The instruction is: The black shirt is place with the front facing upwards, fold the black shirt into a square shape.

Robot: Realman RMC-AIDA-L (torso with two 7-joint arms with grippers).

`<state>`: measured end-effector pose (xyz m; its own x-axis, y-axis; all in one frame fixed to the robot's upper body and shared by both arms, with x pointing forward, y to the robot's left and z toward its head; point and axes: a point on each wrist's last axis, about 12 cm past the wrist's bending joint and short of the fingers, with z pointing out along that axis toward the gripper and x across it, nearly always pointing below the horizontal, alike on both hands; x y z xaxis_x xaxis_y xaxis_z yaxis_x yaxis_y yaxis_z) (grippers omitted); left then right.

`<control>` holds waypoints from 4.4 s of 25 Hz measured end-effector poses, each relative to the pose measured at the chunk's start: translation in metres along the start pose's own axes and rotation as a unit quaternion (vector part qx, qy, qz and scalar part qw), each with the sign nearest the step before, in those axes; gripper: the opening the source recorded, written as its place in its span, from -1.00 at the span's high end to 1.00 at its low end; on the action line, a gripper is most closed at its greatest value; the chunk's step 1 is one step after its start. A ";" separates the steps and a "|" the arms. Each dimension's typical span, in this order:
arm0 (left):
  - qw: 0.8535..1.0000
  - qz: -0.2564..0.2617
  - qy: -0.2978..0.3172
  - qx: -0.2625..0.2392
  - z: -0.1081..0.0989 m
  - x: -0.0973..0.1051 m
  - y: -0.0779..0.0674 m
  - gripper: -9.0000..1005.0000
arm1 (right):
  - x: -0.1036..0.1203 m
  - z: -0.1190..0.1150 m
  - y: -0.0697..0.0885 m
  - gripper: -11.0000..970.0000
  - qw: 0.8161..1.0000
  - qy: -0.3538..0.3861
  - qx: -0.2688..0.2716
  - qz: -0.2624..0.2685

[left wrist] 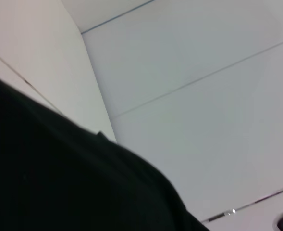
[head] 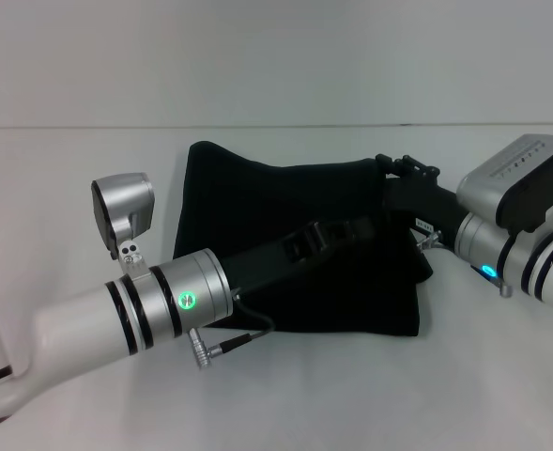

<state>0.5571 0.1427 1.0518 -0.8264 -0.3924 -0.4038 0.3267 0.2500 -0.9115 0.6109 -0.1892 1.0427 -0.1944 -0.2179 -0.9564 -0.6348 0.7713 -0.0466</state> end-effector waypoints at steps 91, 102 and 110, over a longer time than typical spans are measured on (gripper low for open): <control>0.988 0.065 -0.121 -0.067 -0.116 -0.024 0.029 -0.86 | 0.055 -0.054 0.011 -0.72 0.994 -0.016 0.028 0.106; 0.987 0.043 -0.128 -0.088 -0.114 -0.029 0.033 -0.86 | 0.067 -0.063 0.006 -0.72 0.991 0.005 0.052 0.121; 0.991 -0.019 -0.092 -0.094 -0.116 -0.034 0.033 -0.87 | 0.063 -0.080 0.007 -0.72 0.991 -0.051 0.034 0.116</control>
<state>0.5423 0.2671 1.0449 -0.7329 -0.5559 -0.3923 0.1912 0.3851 -0.9029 0.5344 -0.2457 1.0050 -0.2511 0.0286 -0.9675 -0.5292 0.8329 0.1620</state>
